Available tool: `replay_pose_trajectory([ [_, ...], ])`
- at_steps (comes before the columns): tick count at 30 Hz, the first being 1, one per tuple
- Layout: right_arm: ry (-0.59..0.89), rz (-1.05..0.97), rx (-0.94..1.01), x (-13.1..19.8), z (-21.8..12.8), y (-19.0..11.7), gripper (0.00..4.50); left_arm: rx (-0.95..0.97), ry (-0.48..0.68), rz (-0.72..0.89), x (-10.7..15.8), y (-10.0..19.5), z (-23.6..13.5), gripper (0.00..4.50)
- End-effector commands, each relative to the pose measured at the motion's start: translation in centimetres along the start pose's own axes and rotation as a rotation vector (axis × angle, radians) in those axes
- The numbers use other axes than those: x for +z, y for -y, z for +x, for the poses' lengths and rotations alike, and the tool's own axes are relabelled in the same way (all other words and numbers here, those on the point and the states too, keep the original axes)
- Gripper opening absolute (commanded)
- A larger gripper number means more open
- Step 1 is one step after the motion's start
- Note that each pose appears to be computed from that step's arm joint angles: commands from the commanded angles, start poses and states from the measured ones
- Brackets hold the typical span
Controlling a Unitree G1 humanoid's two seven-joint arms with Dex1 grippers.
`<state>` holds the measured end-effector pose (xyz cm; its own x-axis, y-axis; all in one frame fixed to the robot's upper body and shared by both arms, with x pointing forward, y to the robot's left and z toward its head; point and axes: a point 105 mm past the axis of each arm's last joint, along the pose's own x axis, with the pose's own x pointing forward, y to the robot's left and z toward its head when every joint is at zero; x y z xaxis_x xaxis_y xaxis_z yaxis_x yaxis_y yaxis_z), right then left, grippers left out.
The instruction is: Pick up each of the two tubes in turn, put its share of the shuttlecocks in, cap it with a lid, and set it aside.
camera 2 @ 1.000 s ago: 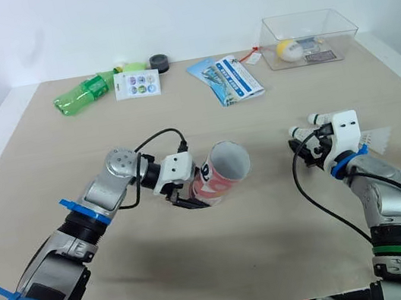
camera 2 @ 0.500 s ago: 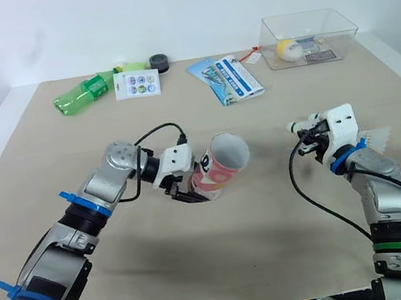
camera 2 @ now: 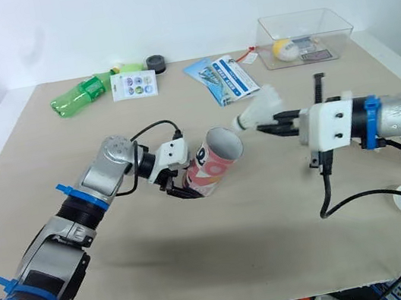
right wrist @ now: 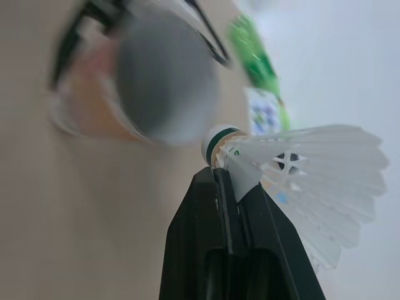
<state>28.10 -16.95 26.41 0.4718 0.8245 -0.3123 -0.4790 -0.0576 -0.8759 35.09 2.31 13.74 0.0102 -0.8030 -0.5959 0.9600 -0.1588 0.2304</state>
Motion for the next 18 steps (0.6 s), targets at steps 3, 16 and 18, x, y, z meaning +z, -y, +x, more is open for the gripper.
replay_pose_trajectory([
  [3, 0.060, -0.095, 0.034, 2.0, 0.7, 0.9, 0.05, 0.039, -0.009, 0.024, 0.5, -0.8, -0.5, 3.28],
  [16, 0.095, -0.123, 0.111, 2.0, 2.0, 0.9, 2.40, 0.051, 0.000, 0.024, 0.7, -0.8, -0.5, 3.28],
  [18, 0.124, -0.044, 0.056, 2.2, 1.5, 1.6, 3.42, 0.052, -0.004, 0.021, 0.6, -0.7, -0.6, 3.28],
])
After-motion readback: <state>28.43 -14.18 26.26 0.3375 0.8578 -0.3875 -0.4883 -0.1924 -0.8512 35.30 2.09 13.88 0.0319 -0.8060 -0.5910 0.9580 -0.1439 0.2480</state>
